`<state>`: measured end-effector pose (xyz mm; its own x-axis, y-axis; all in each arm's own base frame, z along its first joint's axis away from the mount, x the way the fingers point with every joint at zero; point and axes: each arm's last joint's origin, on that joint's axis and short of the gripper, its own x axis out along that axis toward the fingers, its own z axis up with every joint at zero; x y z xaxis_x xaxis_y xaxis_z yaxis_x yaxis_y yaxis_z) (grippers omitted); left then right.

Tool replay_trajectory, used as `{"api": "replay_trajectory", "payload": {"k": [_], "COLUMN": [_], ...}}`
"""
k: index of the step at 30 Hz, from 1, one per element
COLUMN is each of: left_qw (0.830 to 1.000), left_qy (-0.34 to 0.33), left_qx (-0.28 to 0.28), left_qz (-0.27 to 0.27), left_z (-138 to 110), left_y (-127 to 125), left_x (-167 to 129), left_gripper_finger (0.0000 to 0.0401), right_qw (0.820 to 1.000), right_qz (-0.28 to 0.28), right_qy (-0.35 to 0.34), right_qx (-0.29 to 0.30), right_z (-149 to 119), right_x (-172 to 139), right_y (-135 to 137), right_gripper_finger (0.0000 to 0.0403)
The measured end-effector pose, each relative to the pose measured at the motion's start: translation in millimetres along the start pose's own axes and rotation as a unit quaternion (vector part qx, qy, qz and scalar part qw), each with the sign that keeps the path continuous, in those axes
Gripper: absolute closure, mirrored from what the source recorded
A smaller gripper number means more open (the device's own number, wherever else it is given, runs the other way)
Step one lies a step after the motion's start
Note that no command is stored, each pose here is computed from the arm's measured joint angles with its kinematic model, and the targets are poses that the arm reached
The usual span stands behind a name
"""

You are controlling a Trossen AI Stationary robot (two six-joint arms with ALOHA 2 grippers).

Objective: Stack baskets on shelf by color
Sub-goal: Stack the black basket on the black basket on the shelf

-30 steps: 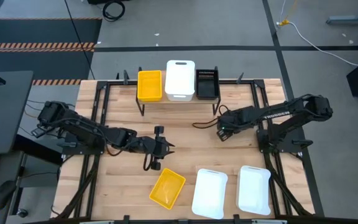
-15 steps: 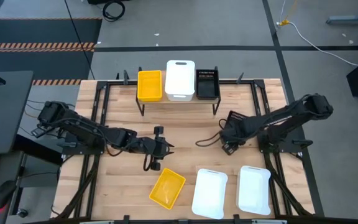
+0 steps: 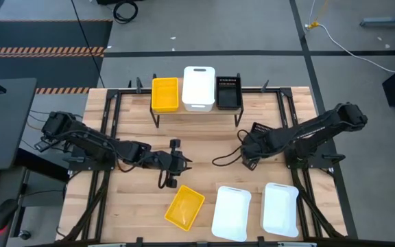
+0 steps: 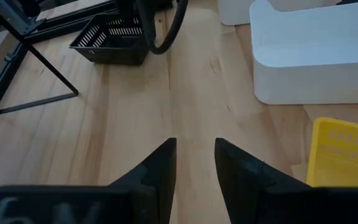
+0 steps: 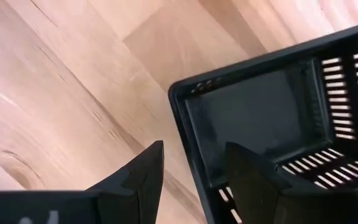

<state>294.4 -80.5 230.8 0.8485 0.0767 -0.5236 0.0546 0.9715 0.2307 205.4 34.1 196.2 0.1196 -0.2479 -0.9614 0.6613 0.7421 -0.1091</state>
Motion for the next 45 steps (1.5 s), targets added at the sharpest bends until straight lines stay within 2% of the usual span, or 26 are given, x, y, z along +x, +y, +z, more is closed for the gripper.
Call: {"api": "replay_trajectory", "payload": {"k": [8, 18, 25, 30, 32, 38, 42, 45], "left_qw": [1.0, 1.0, 1.0, 1.0, 1.0, 1.0, 1.0, 1.0], "left_qy": [0.002, 0.001, 0.001, 0.001, 0.001, 0.001, 0.001, 0.001], "left_qx": [0.002, -0.001, -0.003, -0.009, -0.009, -0.012, -0.012, -0.012], "left_qz": [-0.002, -0.002, -0.002, -0.002, -0.002, -0.002, -0.001, -0.001], "left_z": [-0.5, -0.2, -0.2, -0.2, -0.2, -0.2, -0.1, -0.1], "left_y": [-1.2, -1.2, -1.2, -1.2, -1.2, -1.2, -1.1, -1.1], "left_x": [-0.4, -0.4, -0.4, -0.4, -0.4, -0.4, -0.4, -0.4], "left_gripper_finger": [0.0284, 0.0284, 0.0284, 0.0284, 0.0284, 0.0284, 0.0285, 0.0285], "right_qw": [1.0, 1.0, 0.999, 0.999, 0.998, 0.995, 0.994, 0.992], "right_qz": [0.003, 0.018, 0.02, 0.021, 0.03, 0.057, 0.061, 0.064], "right_qy": [0.025, 0.009, 0.01, 0.008, 0.008, 0.027, 0.015, -0.026], "right_qx": [-0.008, -0.018, -0.024, -0.039, -0.047, -0.071, -0.092, -0.107], "right_z": [-7.9, -17.4, -24.5, -24.4, -22.6, -16.5, -8.9, 0.4], "right_x": [10.0, 33.1, 45.2, 43.2, 39.7, 12.3, -23.1, -55.6], "right_y": [-1.2, -3.1, -6.4, -5.0, -2.3, 10.6, 20.9, 27.7], "right_gripper_finger": [0.0229, 0.0241, 0.0295, 0.0364, 0.0391, 0.0392, 0.0397, 0.0397]}}
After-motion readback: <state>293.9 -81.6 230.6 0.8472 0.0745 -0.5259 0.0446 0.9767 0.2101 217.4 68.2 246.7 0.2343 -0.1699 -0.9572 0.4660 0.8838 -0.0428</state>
